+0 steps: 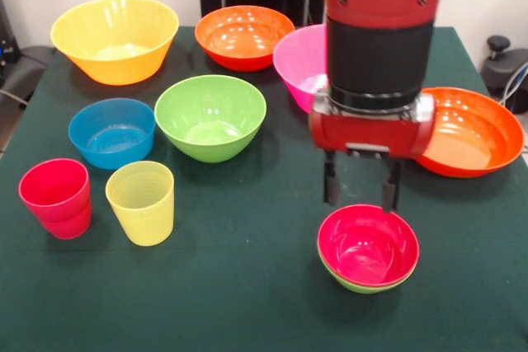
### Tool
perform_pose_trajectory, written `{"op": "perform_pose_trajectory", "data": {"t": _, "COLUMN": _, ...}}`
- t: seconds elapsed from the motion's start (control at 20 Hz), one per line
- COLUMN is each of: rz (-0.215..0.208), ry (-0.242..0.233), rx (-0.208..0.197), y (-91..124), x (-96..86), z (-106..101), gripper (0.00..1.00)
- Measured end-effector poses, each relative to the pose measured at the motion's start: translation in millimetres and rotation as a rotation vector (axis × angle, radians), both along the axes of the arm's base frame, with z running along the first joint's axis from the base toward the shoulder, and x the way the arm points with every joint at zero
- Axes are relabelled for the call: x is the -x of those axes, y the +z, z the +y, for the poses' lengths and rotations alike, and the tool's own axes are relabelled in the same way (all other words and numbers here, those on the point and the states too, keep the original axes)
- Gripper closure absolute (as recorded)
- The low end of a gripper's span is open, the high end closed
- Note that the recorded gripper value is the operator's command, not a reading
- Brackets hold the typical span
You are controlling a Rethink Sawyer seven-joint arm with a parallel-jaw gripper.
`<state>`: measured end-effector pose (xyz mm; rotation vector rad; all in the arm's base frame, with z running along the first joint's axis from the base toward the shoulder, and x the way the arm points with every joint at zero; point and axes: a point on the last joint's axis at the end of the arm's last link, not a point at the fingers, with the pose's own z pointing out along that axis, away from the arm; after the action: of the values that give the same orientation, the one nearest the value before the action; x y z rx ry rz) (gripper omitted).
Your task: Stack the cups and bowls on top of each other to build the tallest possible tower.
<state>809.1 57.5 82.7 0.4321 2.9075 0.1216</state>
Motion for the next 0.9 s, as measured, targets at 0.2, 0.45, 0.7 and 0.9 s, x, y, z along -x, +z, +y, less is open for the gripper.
{"op": "perform_pose_trajectory", "data": {"t": 0.2, "rz": -0.005, "ry": -0.017, "rx": 0.011, "y": 14, "x": 3.1, "z": -20, "gripper": 0.0}}
{"op": "perform_pose_trajectory", "data": {"t": 0.45, "rz": 0.006, "ry": -0.019, "rx": 0.053, "y": 22, "x": 16.6, "z": -52, "gripper": 0.0}}
{"op": "perform_pose_trajectory", "data": {"t": 0.7, "rz": 0.041, "ry": -0.031, "rx": 0.081, "y": 18, "x": 37.5, "z": -86, "gripper": 0.0}}
{"op": "perform_pose_trajectory", "data": {"t": 0.9, "rz": 0.08, "ry": -0.043, "rx": 0.096, "y": 9, "x": 58.7, "z": -113, "gripper": 0.0}}
